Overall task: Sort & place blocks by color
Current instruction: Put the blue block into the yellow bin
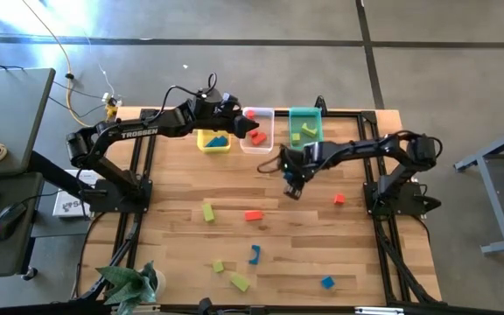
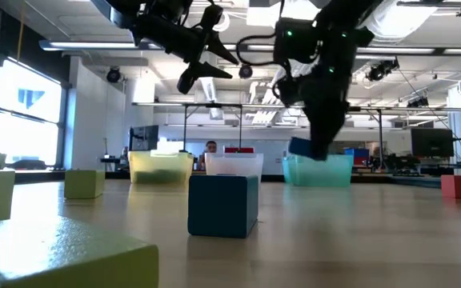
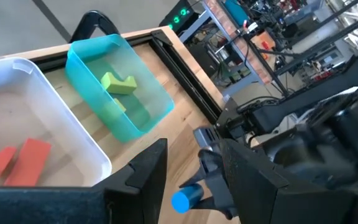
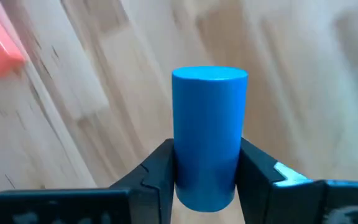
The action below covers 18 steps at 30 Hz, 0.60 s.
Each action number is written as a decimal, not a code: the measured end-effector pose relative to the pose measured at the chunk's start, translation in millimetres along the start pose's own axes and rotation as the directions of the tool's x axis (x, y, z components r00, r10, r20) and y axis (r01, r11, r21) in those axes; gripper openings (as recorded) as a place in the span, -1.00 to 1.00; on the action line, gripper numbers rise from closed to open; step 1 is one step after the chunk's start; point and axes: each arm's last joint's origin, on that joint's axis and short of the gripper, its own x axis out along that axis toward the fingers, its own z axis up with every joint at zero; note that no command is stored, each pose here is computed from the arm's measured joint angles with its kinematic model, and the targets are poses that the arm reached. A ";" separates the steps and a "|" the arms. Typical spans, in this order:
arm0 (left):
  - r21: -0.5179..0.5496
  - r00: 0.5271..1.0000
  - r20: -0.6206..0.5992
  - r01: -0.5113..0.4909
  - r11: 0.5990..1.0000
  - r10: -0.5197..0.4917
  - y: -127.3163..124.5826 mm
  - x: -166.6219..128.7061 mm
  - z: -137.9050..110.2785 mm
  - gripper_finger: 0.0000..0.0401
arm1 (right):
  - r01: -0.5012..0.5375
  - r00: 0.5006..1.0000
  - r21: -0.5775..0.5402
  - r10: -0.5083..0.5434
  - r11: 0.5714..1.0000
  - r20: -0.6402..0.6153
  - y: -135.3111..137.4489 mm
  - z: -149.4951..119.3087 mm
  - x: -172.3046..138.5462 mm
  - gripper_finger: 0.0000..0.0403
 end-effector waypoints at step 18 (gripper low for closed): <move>-0.034 1.000 -0.002 0.003 0.999 -0.003 -1.0 0.3 -0.7 -0.28 | -0.126 0.941 -0.200 0.181 0.972 0.285 -45.6 76.3 -92.8 -0.48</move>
